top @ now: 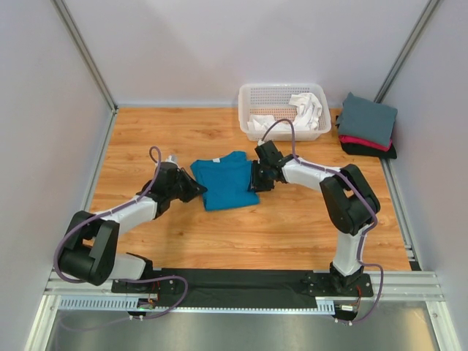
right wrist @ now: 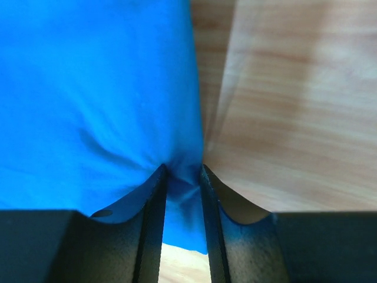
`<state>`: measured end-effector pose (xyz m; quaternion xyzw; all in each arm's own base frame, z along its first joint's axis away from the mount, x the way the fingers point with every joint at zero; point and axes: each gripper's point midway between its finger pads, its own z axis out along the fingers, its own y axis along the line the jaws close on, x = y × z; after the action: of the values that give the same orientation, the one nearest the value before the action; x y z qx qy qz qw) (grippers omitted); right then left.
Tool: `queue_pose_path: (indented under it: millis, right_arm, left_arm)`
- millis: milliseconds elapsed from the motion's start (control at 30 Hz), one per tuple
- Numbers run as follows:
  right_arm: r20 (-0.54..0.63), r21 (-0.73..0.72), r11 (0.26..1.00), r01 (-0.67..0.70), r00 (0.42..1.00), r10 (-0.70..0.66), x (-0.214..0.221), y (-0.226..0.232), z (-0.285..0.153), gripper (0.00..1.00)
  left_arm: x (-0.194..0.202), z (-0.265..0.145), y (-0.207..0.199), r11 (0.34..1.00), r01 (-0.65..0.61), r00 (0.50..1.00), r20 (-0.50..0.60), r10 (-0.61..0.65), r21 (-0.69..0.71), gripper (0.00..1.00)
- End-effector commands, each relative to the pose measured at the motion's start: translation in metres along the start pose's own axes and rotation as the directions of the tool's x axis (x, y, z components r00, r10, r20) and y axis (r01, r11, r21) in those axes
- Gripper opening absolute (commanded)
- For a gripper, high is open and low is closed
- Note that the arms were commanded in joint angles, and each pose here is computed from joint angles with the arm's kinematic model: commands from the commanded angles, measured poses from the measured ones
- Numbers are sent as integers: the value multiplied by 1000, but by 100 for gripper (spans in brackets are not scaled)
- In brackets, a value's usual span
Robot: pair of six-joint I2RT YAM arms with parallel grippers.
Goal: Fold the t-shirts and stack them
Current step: Neatly place the folded tshirt to the corner
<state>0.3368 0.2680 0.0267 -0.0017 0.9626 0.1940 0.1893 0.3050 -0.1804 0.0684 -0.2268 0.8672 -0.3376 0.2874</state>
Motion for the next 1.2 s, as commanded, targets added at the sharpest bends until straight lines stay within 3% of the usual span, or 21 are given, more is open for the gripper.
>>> queue_pose_path:
  millis: [0, 200, 400, 500, 533, 600, 667, 733, 900, 1167]
  right_arm:
    - [6, -77, 995, -62, 998, 62, 7, 19, -7, 31]
    - [6, -146, 983, -109, 994, 111, 18, 43, -19, 31]
    - [13, -183, 981, -66, 997, 70, 37, 73, -37, 34]
    - [28, -147, 988, -40, 999, 45, 36, 67, -41, 47]
    - [36, -127, 991, -30, 999, 34, 34, 63, -41, 50]
    - [65, -88, 996, 20, 998, -15, 26, 57, -45, 58]
    - [75, -57, 997, 49, 996, -45, 21, 52, -48, 72]
    - [101, -38, 996, 75, 992, -71, 10, 48, -52, 83]
    - [123, -57, 995, 84, 989, -77, -4, 39, -52, 88]
    - [88, -140, 986, 88, 993, -76, -4, 49, -16, 78]
  left_arm:
    - [0, -4, -4, 1000, 21, 1000, 16, -21, 5, 0]
    - [16, -14, 29, 994, -5, 1000, -15, 3, -111, 0]
    - [-8, -33, 46, 936, -208, 977, -11, 214, -285, 0]
    - [-11, -40, 53, 906, -258, 965, -48, 258, -335, 20]
    - [-16, -42, 50, 899, -281, 958, -50, 281, -337, 38]
    - [-19, -49, 53, 883, -294, 954, -58, 294, -365, 55]
    - [-24, -58, 51, 873, -308, 949, -53, 312, -377, 73]
    - [-35, -67, 44, 866, -314, 943, -21, 332, -389, 81]
    - [-51, -90, 33, 853, -336, 928, 13, 371, -400, 83]
    - [-52, -113, 11, 888, -333, 924, 76, 374, -317, 84]
